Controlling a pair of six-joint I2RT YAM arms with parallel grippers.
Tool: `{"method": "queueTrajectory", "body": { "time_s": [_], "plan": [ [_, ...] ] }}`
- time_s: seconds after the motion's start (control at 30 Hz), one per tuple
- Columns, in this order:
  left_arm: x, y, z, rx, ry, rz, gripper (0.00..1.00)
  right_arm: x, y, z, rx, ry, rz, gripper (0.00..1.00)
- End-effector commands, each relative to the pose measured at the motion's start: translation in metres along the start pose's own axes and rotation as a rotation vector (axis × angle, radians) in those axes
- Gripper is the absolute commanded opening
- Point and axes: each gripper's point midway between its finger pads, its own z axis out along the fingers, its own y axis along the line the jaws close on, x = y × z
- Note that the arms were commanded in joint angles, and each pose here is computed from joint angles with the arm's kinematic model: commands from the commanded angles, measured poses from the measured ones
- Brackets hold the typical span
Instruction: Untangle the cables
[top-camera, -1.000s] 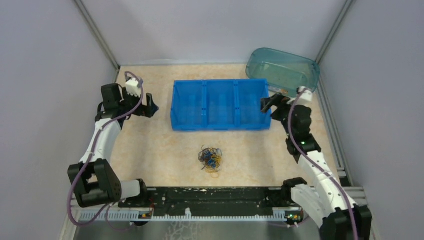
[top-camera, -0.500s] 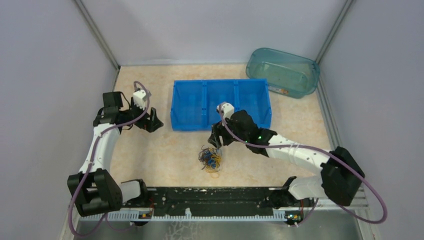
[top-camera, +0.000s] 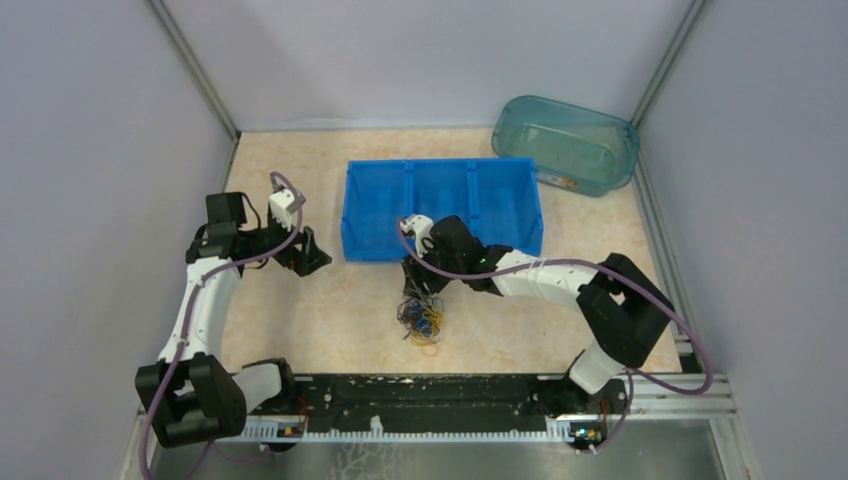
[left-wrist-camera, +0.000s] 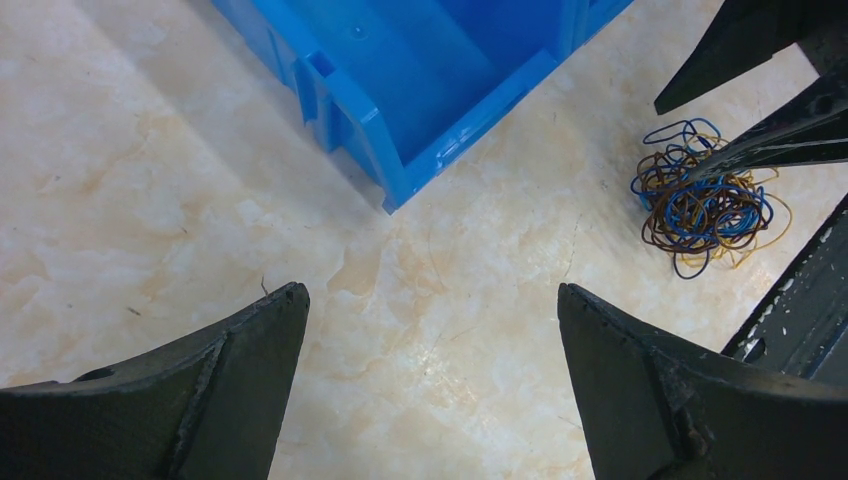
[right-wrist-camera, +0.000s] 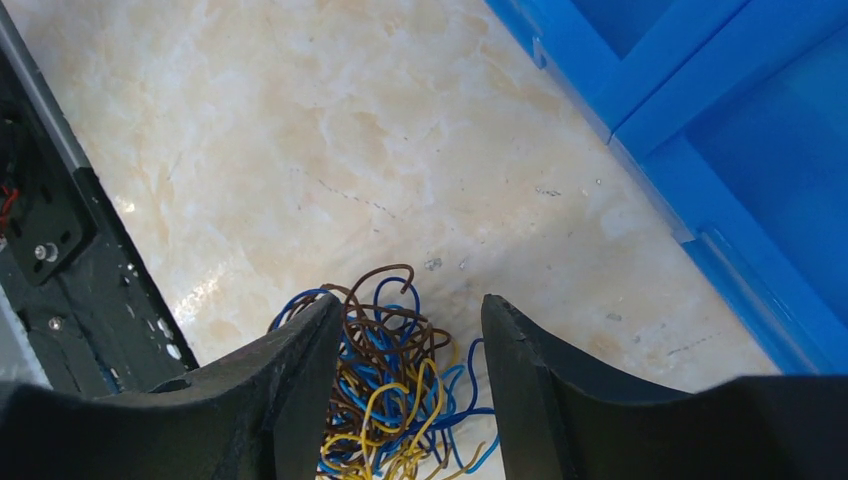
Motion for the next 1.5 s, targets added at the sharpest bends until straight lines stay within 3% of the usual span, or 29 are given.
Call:
{"method": "queueTrajectory", "body": {
  "time_s": [0.0, 0.37, 0.5, 1.03, 1.47],
  "plan": [
    [-0.005, -0.012, -0.001, 0.052, -0.022, 0.027, 1.0, -0.021, 0.01, 0.007, -0.049, -0.04, -0.071, 0.53],
    [-0.008, -0.014, -0.003, 0.06, -0.031, 0.02, 1.0, -0.019, 0.014, 0.017, -0.09, -0.034, -0.056, 0.27],
    [-0.011, -0.017, -0.004, 0.071, -0.041, 0.021, 1.0, -0.028, 0.014, 0.012, -0.072, -0.063, -0.053, 0.0],
    [-0.017, -0.05, -0.004, 0.179, -0.055, 0.048, 1.0, -0.103, 0.037, -0.053, -0.061, -0.325, -0.075, 0.0],
    [-0.011, -0.151, 0.027, 0.507, -0.005, 0.051, 1.0, -0.141, 0.071, -0.091, -0.185, -0.482, -0.033, 0.0]
  ]
}}
